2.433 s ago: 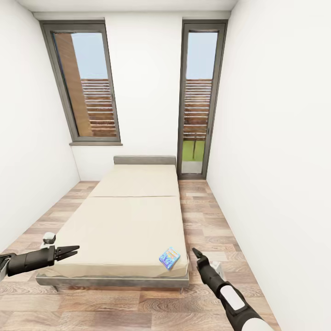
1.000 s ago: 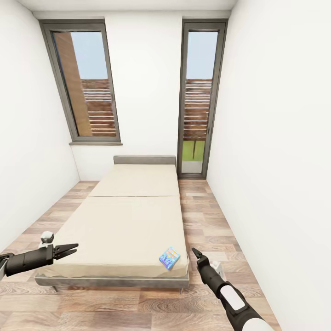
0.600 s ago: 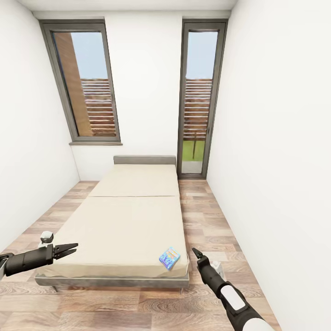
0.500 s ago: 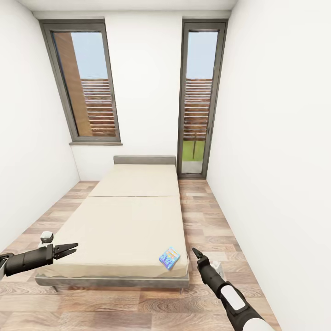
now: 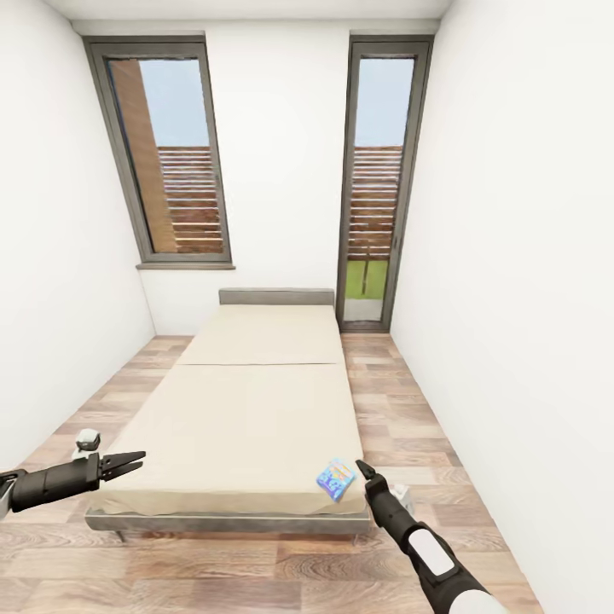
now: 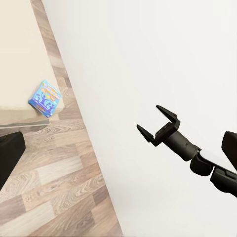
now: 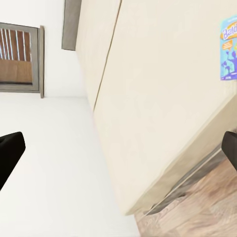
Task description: Put all the toys in the child's room - the three board games (two on the bed and one on the table), the two jigsaw puzzles on the table, and the tennis ball on the table - inside the toy box on the table in the child's room.
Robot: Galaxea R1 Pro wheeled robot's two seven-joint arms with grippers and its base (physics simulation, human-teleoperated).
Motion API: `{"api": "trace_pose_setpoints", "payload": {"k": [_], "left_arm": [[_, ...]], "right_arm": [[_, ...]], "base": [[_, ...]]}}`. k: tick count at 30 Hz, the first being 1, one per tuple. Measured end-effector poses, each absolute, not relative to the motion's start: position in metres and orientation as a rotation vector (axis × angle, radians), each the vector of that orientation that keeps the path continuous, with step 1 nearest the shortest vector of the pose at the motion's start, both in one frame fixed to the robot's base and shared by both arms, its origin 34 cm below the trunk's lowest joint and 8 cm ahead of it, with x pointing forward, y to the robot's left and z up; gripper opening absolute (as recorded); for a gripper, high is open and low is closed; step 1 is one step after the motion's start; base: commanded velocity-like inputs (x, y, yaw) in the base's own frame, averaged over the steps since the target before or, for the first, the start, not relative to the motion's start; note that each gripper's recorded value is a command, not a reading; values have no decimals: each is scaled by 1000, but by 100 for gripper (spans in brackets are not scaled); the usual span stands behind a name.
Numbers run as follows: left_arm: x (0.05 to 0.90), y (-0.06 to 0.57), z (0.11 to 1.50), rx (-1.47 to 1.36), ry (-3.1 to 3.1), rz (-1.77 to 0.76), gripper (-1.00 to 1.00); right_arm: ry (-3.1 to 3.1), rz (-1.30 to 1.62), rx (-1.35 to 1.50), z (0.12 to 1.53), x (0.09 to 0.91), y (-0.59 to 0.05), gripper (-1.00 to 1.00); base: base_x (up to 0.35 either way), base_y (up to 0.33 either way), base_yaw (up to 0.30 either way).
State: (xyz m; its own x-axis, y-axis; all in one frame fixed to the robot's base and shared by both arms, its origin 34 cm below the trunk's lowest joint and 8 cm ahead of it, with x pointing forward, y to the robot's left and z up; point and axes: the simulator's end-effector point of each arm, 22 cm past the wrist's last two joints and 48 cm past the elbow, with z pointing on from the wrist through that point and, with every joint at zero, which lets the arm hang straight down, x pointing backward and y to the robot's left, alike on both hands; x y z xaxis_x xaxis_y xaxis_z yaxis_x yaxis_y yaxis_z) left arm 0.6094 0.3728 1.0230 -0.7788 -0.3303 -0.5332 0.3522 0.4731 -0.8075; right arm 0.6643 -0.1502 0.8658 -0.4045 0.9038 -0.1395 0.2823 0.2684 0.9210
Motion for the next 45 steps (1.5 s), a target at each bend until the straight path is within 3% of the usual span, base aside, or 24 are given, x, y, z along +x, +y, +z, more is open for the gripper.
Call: {"api": "trace_pose_setpoints", "payload": {"k": [22,45], "left_arm": [[609,373,1023,16,2068,-1341,100],[609,372,1023,15,2067,-1343,100]], "right_arm": [[1854,1137,1081,862,661,-148,100],[1890,1116,1137,842,648,-153,100]], "base": [[0,278,0],[0,13,0]]}}
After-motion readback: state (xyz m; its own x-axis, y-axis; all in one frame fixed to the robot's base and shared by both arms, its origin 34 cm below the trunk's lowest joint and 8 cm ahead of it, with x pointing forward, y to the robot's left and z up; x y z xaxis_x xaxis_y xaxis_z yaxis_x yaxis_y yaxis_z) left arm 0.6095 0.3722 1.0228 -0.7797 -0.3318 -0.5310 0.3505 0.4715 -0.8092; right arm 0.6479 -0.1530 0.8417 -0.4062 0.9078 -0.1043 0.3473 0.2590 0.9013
